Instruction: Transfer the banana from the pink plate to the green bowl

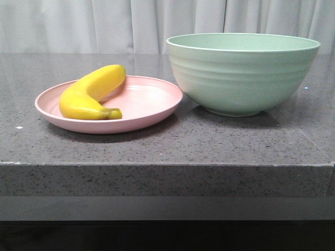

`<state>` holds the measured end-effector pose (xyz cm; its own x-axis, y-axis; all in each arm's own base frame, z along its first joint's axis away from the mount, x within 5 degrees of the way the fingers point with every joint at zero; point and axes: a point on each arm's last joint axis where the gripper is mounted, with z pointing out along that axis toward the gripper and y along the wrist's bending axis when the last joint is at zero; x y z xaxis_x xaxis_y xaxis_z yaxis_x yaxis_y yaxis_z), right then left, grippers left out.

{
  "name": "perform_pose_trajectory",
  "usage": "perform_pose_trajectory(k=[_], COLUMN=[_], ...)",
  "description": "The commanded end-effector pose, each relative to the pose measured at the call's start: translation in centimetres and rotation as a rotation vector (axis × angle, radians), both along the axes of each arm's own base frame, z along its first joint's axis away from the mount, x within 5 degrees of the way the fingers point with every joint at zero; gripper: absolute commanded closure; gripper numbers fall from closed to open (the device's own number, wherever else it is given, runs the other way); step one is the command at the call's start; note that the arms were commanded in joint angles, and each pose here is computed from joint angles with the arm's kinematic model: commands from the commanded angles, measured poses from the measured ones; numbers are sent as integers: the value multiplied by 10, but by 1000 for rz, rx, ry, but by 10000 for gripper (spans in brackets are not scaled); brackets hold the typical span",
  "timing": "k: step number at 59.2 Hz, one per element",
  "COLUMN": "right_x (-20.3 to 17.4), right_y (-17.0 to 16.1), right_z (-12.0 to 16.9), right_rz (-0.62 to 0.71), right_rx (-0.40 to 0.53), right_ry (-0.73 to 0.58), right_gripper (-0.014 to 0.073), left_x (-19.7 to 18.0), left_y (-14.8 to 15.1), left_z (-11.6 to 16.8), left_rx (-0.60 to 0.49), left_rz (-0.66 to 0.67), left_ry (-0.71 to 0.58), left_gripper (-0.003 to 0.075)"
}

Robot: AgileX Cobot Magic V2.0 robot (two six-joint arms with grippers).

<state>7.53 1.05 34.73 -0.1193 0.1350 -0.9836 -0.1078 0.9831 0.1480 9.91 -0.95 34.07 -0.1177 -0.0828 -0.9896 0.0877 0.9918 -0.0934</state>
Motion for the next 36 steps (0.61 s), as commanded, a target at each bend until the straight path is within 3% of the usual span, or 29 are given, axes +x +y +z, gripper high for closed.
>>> perform_pose_trajectory(k=[1, 11, 18, 36], right_x=[1, 1, 1, 1], right_y=[-2, -2, -2, -2], right_z=[18, 18, 18, 18], right_rz=[-21, -21, -21, -21], right_rx=[4, 4, 4, 4], right_ry=[-110, -110, -109, -109], right_gripper=[24, 24, 24, 24], left_x=[1, 1, 1, 47], left_y=[1, 1, -1, -26], left_z=[18, 18, 18, 34], left_rx=[-21, -24, -105, -24], left_rz=[11, 11, -4, -180], left_ry=[-103, -103, -86, 290], left_gripper=[48, 48, 48, 48])
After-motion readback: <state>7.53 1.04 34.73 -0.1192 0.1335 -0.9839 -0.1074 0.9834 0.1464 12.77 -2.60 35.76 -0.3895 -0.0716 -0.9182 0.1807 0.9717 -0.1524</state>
